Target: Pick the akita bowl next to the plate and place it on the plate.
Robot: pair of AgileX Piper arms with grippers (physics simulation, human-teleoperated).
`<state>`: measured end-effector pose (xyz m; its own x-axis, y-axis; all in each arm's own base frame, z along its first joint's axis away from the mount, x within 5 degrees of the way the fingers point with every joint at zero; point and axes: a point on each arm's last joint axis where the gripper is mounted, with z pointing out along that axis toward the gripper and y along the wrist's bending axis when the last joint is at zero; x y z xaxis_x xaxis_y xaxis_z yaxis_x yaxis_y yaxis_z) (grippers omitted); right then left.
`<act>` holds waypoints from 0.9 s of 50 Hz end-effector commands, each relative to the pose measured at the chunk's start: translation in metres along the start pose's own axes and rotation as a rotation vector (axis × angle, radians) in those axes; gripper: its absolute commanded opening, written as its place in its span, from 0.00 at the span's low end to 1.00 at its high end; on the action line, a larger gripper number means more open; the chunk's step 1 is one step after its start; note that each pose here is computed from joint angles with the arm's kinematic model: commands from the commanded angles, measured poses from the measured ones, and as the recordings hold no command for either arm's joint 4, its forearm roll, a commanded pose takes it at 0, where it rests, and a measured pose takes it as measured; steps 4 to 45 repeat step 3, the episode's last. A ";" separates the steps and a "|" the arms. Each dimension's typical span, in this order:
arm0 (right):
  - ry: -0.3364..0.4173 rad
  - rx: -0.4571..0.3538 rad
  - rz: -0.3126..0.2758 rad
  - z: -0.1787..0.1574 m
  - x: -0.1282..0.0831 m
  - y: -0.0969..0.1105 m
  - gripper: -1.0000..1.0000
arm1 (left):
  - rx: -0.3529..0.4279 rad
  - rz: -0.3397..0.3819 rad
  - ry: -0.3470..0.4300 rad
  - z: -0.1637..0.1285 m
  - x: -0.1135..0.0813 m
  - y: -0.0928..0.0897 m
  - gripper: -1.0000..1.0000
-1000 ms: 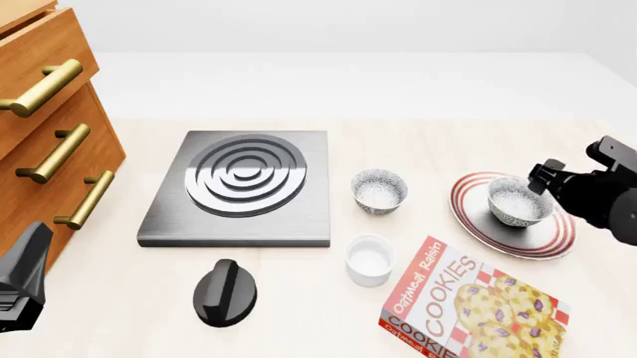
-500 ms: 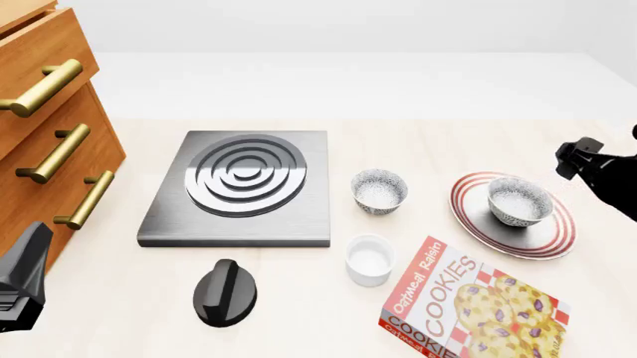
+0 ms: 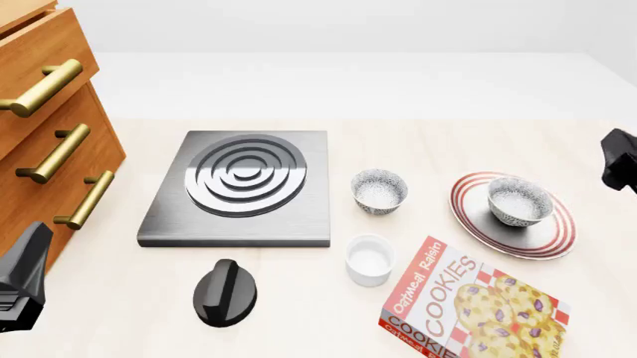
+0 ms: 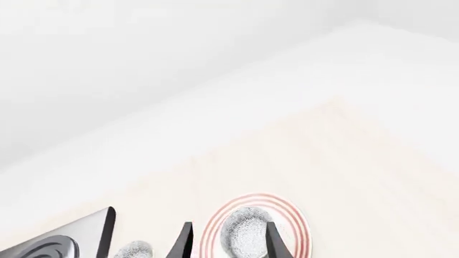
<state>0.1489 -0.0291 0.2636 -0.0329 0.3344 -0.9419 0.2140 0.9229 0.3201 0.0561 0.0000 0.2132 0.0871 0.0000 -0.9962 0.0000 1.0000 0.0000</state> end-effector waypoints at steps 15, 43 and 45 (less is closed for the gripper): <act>-0.106 -0.037 -0.001 -0.036 0.001 0.000 1.00 | 0.000 0.000 0.000 0.000 0.000 0.000 1.00; -0.106 -0.037 -0.001 -0.036 0.001 0.000 1.00 | 0.000 0.000 0.000 0.000 0.000 0.000 1.00; -0.106 -0.037 -0.001 -0.036 0.001 0.000 1.00 | 0.000 0.000 0.000 0.000 0.000 0.000 1.00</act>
